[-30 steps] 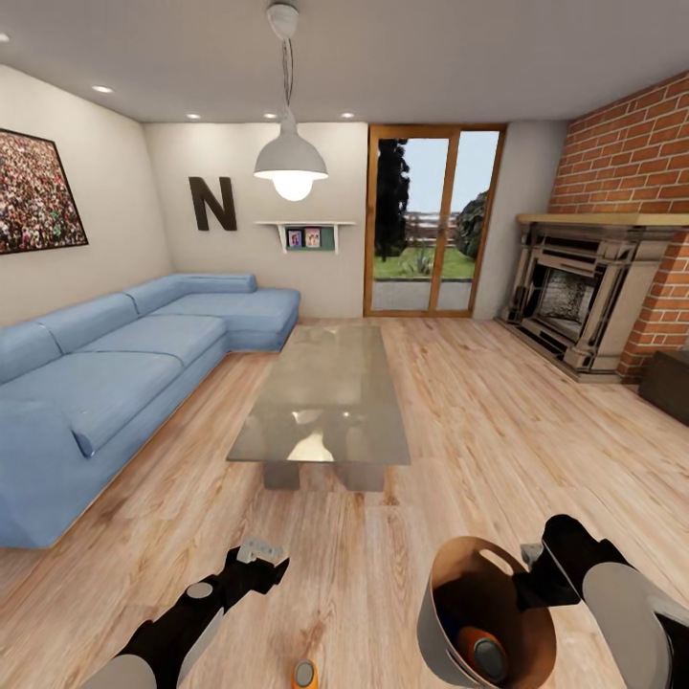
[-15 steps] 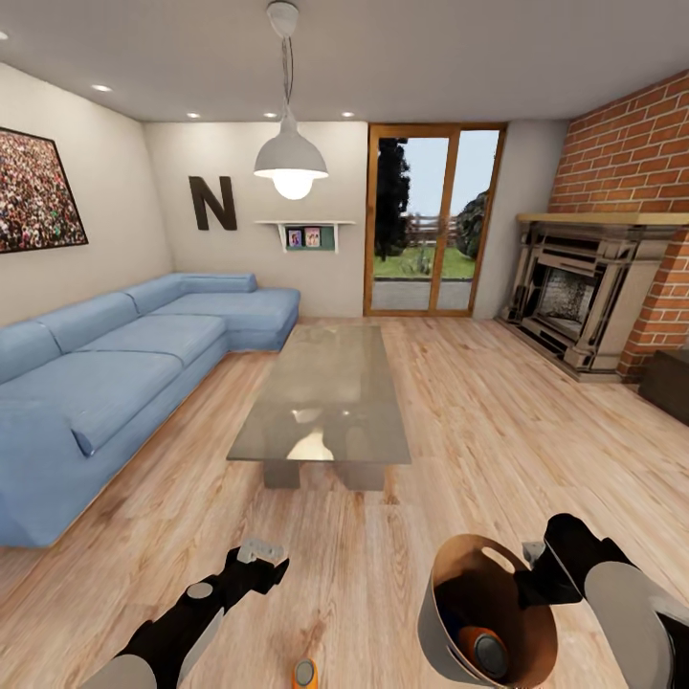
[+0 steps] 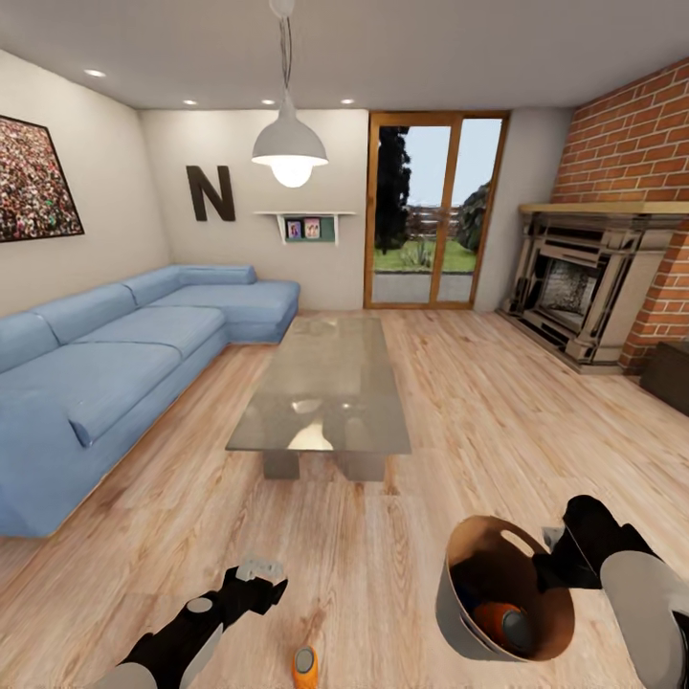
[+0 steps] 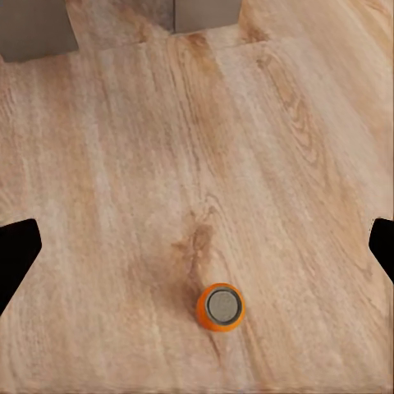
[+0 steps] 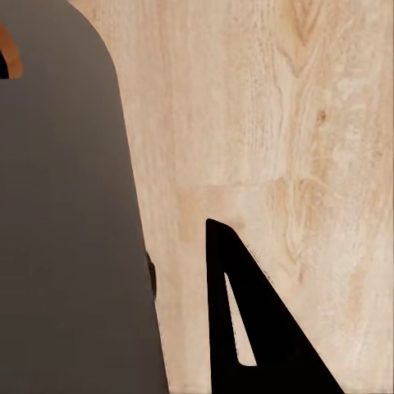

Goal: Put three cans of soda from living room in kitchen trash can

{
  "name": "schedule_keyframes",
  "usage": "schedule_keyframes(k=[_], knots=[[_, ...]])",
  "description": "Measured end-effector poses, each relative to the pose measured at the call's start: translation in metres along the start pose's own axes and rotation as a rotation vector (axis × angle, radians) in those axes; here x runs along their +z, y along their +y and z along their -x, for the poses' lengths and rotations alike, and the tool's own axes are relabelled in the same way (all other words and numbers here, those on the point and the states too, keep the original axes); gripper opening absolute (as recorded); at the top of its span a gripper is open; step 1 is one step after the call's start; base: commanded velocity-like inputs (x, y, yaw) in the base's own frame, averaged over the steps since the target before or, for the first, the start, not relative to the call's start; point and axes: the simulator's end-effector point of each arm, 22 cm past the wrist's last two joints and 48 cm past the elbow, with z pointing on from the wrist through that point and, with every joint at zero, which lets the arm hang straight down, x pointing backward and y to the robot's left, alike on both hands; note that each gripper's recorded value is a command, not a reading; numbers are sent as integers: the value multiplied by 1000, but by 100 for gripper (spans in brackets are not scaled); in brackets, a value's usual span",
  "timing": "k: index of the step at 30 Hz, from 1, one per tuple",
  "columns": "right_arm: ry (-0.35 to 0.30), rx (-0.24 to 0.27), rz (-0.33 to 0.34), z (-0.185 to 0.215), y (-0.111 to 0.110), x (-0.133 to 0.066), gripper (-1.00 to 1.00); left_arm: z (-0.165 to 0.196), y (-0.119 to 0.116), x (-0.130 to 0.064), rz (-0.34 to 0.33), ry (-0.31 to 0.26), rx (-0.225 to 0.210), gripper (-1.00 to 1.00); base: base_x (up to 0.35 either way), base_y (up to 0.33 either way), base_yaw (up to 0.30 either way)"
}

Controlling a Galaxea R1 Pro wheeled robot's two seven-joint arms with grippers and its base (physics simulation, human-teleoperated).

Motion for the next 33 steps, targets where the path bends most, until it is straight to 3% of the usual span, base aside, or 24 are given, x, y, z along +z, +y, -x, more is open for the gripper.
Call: schedule_keyframes(k=[2, 8, 18, 33], knots=[[-6, 2, -10, 4, -11, -3, -100, -7, -2, 3, -2, 8, -2, 100, 0, 0, 0], [1, 35, 3, 10, -12, 1, -100, -22, -2, 12, -4, 16, -5, 100, 0, 0, 0], [17, 38, -8, 8, -15, 22, -100, -46, -3, 26, -8, 33, -7, 100, 0, 0, 0], [-17, 40, -12, 27, -15, 41, -100, -82, -4, 46, -12, 51, -11, 100, 0, 0, 0]])
